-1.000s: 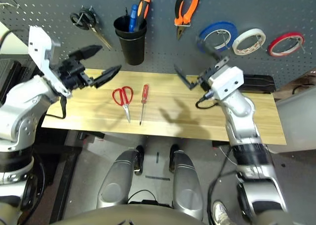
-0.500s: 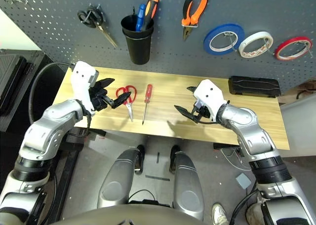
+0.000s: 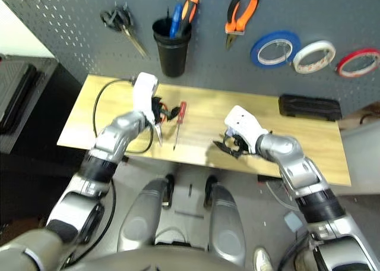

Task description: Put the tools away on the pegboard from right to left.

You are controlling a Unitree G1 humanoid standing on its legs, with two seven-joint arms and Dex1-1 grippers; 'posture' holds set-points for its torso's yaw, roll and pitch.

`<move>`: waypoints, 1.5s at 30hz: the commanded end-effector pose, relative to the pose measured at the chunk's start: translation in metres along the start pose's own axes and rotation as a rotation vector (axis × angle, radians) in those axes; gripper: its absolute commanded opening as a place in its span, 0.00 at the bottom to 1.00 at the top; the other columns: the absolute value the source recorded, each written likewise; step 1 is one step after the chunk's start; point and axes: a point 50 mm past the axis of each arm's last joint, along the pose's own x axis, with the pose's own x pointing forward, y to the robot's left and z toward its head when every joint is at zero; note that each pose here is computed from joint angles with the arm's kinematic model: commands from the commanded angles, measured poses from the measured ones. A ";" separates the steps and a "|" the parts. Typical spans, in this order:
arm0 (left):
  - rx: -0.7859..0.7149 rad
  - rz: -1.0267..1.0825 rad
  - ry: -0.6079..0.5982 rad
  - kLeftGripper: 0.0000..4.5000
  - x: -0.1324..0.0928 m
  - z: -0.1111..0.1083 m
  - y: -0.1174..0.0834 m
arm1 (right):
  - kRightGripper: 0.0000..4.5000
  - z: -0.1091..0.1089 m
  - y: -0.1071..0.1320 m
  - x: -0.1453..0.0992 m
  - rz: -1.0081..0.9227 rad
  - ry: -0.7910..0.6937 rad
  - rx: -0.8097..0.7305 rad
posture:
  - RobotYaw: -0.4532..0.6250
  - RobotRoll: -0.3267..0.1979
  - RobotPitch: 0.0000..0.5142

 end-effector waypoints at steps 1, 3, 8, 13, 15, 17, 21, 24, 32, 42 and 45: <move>0.035 0.003 0.063 1.00 0.015 -0.014 -0.002 | 1.00 -0.005 0.007 -0.005 0.001 0.026 0.034 | 0.57 0.62 0.62; 0.030 0.005 0.074 1.00 0.020 -0.015 -0.002 | 1.00 -0.005 0.009 -0.008 -0.001 0.027 0.052 | 0.55 0.62 0.62; 0.046 0.046 0.120 1.00 0.027 -0.023 0.001 | 1.00 -0.008 0.011 -0.019 -0.021 0.033 0.063 | 0.52 0.62 0.63; 0.052 0.017 0.146 1.00 0.032 -0.032 -0.010 | 1.00 -0.009 0.009 -0.029 -0.056 0.040 0.073 | 0.49 0.62 0.63; 0.051 0.009 0.148 1.00 0.034 -0.034 -0.014 | 1.00 -0.009 0.008 -0.031 -0.066 0.040 0.075 | 0.48 0.62 0.63; 0.042 -0.005 0.152 1.00 0.035 -0.037 -0.020 | 1.00 -0.008 0.007 -0.033 -0.081 0.037 0.075 | 0.48 0.62 0.63; 0.030 0.006 0.178 1.00 0.035 -0.046 -0.024 | 1.00 -0.004 0.004 -0.034 -0.103 0.026 0.078 | 0.47 0.62 0.62; 0.029 0.029 0.221 1.00 0.033 -0.059 -0.025 | 1.00 0.000 0.002 -0.036 -0.118 0.011 0.078 | 0.46 0.62 0.62; 0.072 0.100 0.274 0.44 0.029 -0.075 -0.019 | 1.00 0.005 -0.002 -0.043 -0.125 -0.030 0.098 | 0.46 0.62 0.61; 0.013 0.106 0.192 0.18 0.029 -0.066 -0.017 | 1.00 0.005 -0.013 -0.047 -0.046 -0.178 0.103 | 0.50 0.62 0.58; -0.011 0.100 0.154 0.18 0.027 -0.061 -0.015 | 1.00 0.003 -0.018 -0.046 -0.020 -0.217 0.079 | 0.53 0.62 0.57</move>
